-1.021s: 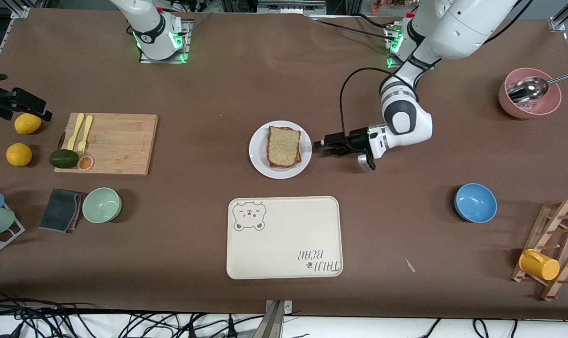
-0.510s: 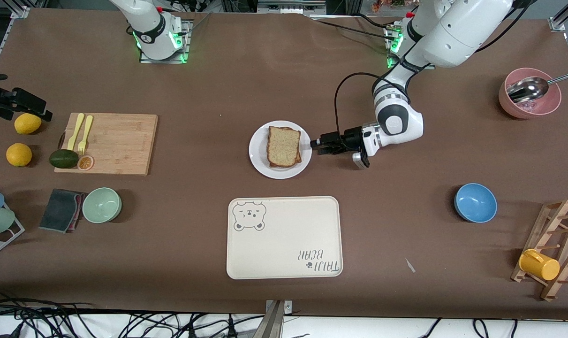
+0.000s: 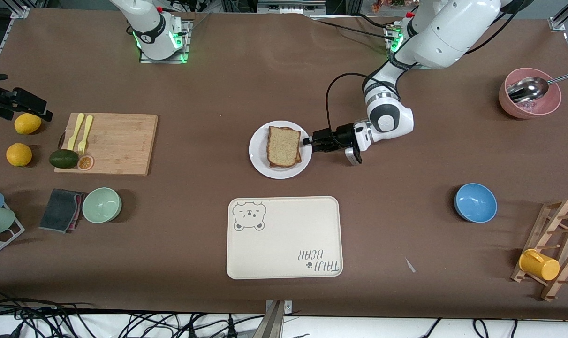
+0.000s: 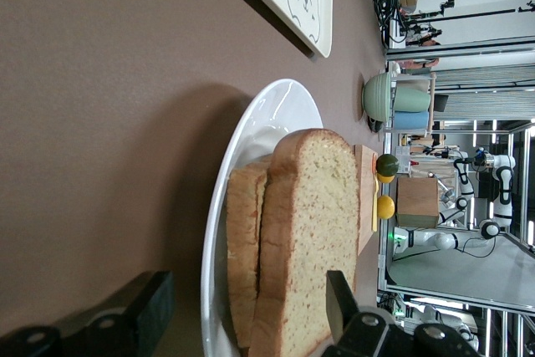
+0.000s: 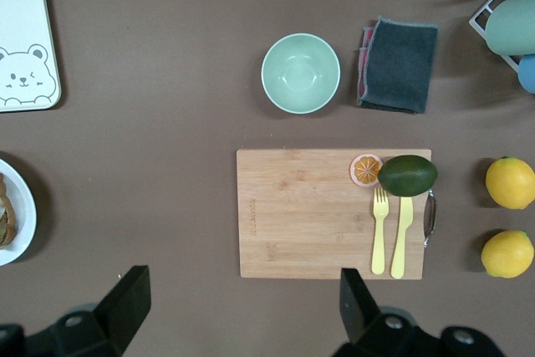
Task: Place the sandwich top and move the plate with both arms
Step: 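Grip the white plate rim with the left gripper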
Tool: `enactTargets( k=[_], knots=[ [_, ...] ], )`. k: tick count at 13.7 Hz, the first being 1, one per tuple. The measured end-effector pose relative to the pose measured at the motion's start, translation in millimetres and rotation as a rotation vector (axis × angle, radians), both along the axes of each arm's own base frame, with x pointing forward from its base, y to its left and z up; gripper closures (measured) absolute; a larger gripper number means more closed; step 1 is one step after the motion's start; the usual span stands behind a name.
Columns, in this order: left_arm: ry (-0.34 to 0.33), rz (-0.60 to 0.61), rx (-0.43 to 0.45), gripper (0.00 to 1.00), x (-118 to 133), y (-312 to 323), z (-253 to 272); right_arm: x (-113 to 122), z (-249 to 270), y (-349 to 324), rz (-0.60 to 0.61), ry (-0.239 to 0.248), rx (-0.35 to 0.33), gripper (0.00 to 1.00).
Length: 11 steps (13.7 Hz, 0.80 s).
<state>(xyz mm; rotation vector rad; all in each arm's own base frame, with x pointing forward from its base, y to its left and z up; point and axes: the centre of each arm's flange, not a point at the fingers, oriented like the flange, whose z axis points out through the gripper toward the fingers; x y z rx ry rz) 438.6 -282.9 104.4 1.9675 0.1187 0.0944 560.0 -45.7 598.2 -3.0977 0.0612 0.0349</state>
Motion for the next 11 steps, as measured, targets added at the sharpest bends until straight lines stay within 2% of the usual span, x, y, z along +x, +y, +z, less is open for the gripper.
enactTargets(
  k=[1,2,5,7,8,9,11],
  knots=[
    [-0.001,0.001,0.000,0.20,-1.0,0.0,-2.2,0.0,0.0,0.2,0.000,0.000,0.000,0.00],
    [-0.004,-0.001,0.001,0.28,-1.3,0.0,-3.6,0.0,0.0,0.4,0.001,0.000,0.000,0.00],
    [-0.026,-0.010,0.004,0.33,-1.2,0.3,-4.6,0.0,0.0,0.4,0.001,0.000,0.000,0.00],
    [-0.030,-0.011,0.005,0.44,-1.2,0.4,-4.7,0.1,0.0,0.7,0.001,0.000,0.000,0.00],
    [-0.030,-0.011,0.005,0.44,-1.2,0.4,-4.7,0.1,0.0,1.0,0.002,0.000,0.000,0.00],
    [-0.030,-0.011,0.006,0.50,-1.3,0.4,-4.9,0.1,0.0,1.4,0.002,0.000,0.000,0.00],
    [-0.031,-0.012,0.006,0.55,-1.5,0.5,-5.5,0.1,0.0,1.9,0.003,0.000,0.000,0.00]
  ],
)
